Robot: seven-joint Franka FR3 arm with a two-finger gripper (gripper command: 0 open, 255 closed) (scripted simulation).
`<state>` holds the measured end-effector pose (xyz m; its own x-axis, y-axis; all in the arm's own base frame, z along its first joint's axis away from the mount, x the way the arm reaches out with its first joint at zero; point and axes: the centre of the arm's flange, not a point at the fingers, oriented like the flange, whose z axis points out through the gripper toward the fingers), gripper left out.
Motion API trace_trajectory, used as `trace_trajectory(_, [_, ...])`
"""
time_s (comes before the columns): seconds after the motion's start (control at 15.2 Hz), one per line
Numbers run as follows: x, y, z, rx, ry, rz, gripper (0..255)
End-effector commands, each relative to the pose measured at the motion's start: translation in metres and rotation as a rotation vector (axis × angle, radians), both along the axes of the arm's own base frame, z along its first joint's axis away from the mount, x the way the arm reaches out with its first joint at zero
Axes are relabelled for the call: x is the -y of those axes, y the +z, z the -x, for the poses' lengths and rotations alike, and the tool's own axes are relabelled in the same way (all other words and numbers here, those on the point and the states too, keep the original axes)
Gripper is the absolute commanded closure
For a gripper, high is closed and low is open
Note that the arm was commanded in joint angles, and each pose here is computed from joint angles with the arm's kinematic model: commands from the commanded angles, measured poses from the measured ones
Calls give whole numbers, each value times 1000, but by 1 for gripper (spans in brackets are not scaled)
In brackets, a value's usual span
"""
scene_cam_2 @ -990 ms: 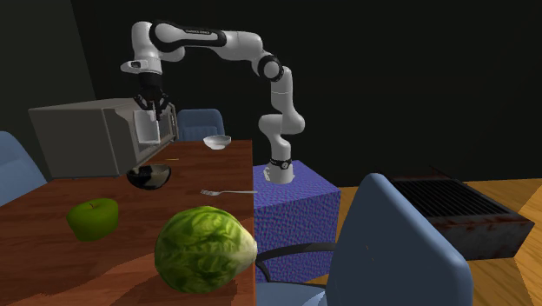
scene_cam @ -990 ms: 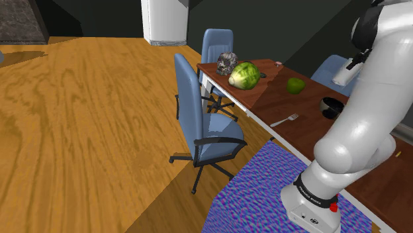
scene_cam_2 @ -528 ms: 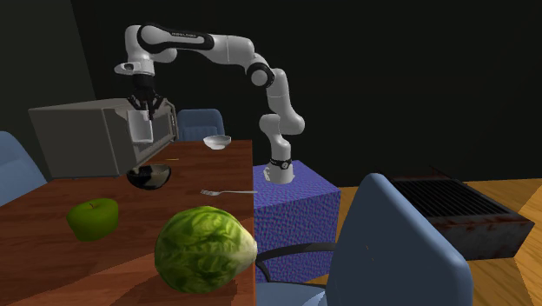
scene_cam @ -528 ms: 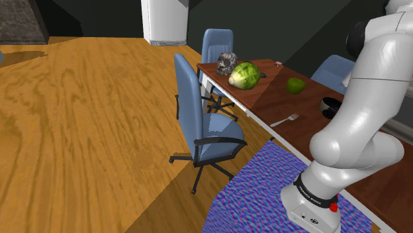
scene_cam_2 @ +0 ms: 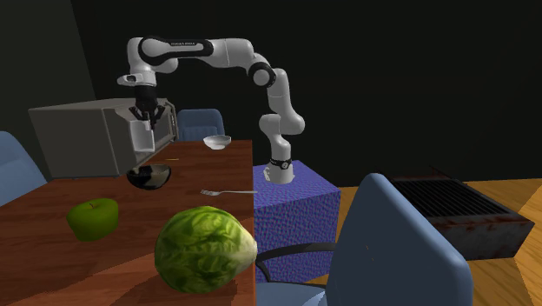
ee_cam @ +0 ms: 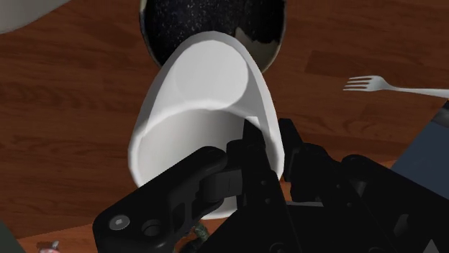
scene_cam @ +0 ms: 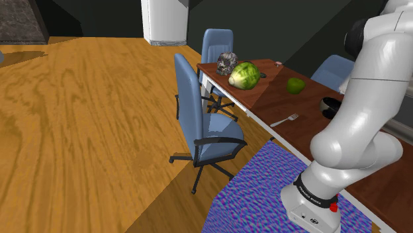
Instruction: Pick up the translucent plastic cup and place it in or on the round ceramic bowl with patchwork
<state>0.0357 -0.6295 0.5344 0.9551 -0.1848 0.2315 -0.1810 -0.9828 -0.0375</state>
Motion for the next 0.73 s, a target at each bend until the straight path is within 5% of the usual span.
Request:
trace_trajectory(0.0, [0,-11,0,0,0,1,255])
trace_trajectory(0.66, [0,-65,0,0,0,1,255])
